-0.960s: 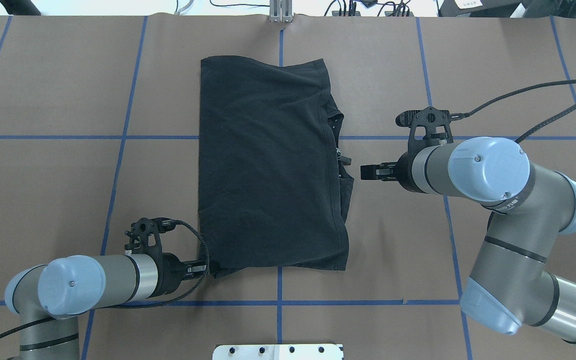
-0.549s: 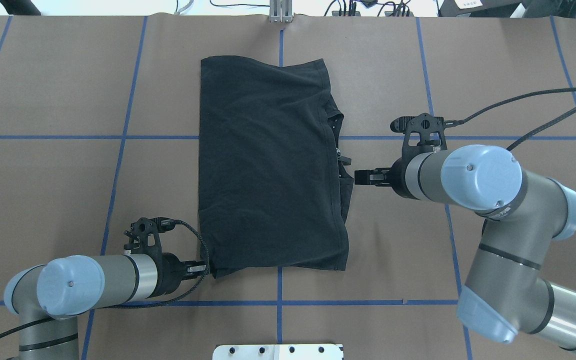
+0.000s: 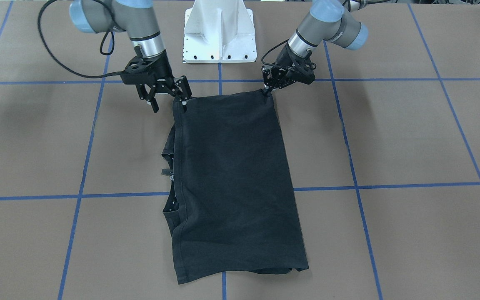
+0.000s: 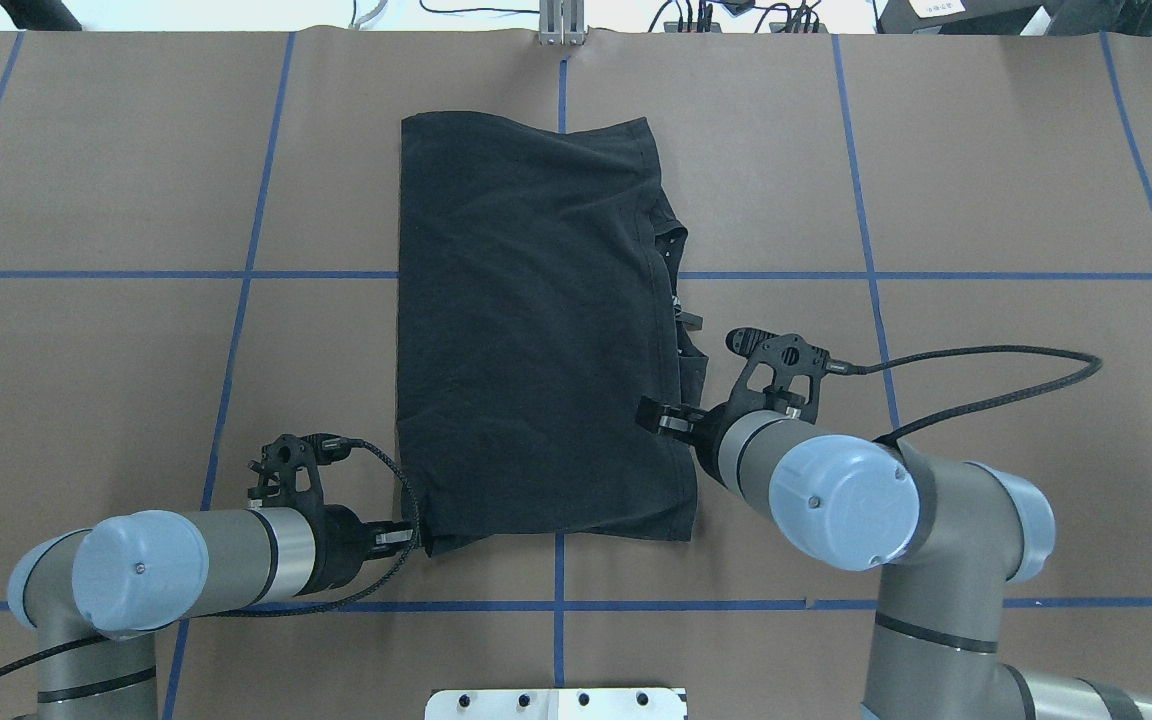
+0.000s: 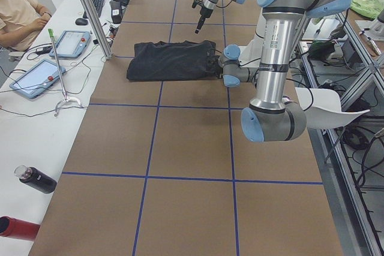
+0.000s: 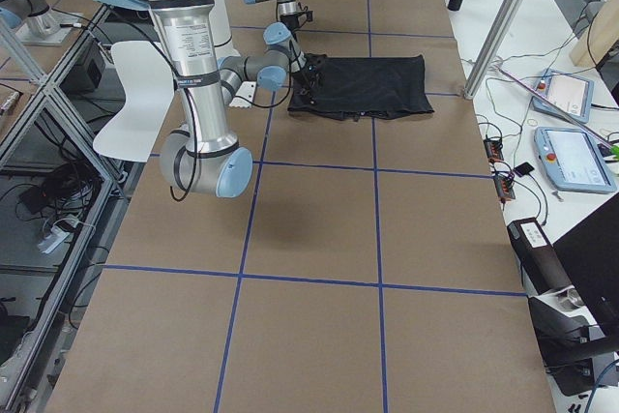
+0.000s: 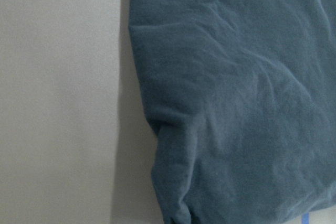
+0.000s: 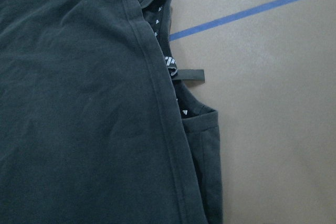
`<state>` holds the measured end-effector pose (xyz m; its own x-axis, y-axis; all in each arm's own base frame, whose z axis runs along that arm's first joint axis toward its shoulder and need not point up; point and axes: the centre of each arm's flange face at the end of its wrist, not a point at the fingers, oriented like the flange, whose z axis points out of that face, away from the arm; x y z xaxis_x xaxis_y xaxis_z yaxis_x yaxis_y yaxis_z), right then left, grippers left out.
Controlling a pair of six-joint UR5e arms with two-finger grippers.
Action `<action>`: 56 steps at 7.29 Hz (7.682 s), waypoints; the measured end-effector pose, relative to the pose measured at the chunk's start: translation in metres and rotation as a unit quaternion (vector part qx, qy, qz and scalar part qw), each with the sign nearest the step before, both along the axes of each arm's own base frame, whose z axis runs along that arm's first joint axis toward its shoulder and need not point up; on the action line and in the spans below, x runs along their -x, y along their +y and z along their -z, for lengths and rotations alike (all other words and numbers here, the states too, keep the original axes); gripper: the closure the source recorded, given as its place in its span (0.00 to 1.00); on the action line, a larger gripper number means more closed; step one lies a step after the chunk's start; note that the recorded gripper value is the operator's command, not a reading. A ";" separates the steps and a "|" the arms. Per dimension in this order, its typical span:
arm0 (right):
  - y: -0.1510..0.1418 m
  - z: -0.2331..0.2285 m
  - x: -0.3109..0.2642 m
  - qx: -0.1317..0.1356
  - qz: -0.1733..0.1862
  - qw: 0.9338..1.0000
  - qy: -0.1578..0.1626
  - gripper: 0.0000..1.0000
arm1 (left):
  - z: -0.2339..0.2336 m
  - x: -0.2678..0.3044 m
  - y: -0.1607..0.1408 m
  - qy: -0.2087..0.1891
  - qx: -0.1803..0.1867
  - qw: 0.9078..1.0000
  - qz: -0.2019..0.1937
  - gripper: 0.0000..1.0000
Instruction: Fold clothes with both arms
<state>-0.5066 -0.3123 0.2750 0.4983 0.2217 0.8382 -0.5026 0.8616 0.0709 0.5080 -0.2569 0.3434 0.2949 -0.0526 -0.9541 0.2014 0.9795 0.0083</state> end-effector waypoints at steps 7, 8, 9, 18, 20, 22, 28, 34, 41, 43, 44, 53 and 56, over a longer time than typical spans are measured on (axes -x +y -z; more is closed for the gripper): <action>0.002 -0.030 0.054 -0.016 -0.033 0.998 0.044 0.23 | 0.000 0.000 0.000 0.000 0.000 1.000 0.000 1.00; 0.002 -0.032 0.056 -0.017 -0.035 0.998 0.048 0.27 | 0.000 0.001 0.000 0.000 0.000 1.000 0.001 1.00; 0.003 -0.034 0.058 -0.019 -0.035 0.998 0.050 0.27 | -0.001 0.001 -0.001 -0.001 -0.001 1.000 0.004 1.00; 0.005 -0.037 0.066 -0.021 -0.035 0.998 0.056 0.81 | 0.001 0.001 -0.001 0.001 -0.002 1.000 0.007 1.00; 0.005 -0.034 0.064 -0.021 -0.035 0.998 0.052 1.00 | 0.002 0.001 -0.001 0.002 -0.002 1.000 0.007 1.00; 0.005 -0.032 0.062 -0.022 -0.036 0.998 0.050 1.00 | 0.004 0.001 -0.001 0.004 -0.003 1.000 0.006 1.00; 0.064 -0.013 0.018 -0.047 -0.016 0.999 0.016 1.00 | 0.056 0.045 0.013 0.057 -0.015 0.998 0.001 1.00; 0.036 0.023 -0.015 -0.056 -0.040 0.998 -0.017 1.00 | 0.117 0.074 -0.028 0.023 -0.032 0.999 0.000 1.00; -0.062 0.037 -0.014 -0.059 -0.091 0.994 0.033 1.00 | 0.160 0.117 -0.208 -0.072 -0.102 0.989 0.079 1.00; -0.093 0.035 -0.010 -0.061 -0.101 0.992 0.054 1.00 | 0.150 0.096 -0.254 -0.106 -0.105 0.985 0.085 1.00; -0.110 0.036 0.001 -0.060 -0.107 0.990 0.064 1.00 | 0.144 0.087 -0.269 -0.121 -0.105 0.983 0.088 1.00; -0.192 0.007 0.046 -0.033 -0.121 0.983 0.135 0.00 | 0.064 -0.008 -0.381 -0.182 -0.122 0.969 0.118 0.00; -0.243 0.026 0.000 -0.012 -0.068 0.991 0.113 0.00 | 0.074 0.022 -0.389 -0.149 -0.138 0.972 0.118 0.00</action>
